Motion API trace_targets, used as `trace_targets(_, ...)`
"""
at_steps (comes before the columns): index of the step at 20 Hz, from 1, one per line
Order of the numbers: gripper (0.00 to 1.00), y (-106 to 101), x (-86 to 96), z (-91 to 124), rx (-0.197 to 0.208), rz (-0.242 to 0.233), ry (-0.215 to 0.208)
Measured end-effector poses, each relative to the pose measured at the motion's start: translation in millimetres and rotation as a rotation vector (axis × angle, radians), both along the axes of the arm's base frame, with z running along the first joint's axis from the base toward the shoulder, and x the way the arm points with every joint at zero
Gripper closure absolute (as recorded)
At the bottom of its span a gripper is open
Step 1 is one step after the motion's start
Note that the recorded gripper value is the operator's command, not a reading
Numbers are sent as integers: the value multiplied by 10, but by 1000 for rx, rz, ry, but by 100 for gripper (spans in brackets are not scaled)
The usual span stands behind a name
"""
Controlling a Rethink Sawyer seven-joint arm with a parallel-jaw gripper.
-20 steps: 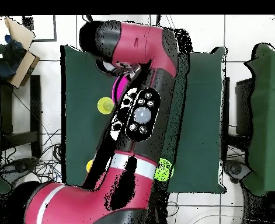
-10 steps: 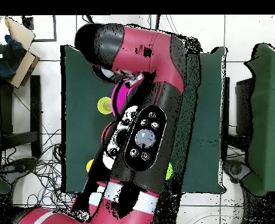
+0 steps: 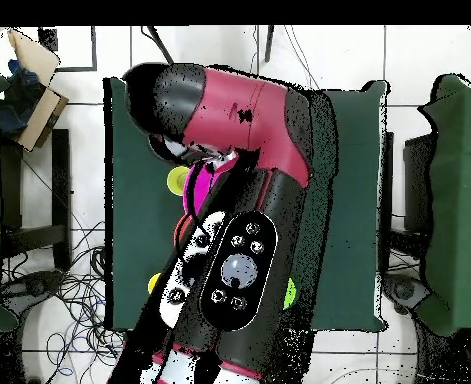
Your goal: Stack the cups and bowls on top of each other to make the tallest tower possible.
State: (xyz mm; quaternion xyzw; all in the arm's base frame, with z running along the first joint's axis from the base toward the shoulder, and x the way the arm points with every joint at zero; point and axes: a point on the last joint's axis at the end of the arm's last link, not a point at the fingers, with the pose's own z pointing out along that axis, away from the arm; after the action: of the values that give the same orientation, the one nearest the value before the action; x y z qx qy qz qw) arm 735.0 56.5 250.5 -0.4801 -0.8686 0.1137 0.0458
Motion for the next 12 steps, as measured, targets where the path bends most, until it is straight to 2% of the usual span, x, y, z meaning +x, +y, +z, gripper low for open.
trace_targets(5, 100, 174, -245, 64, 17, 1, 25)
trace_targets(12, 100, 427, -473, 152, 29, 21, 29)
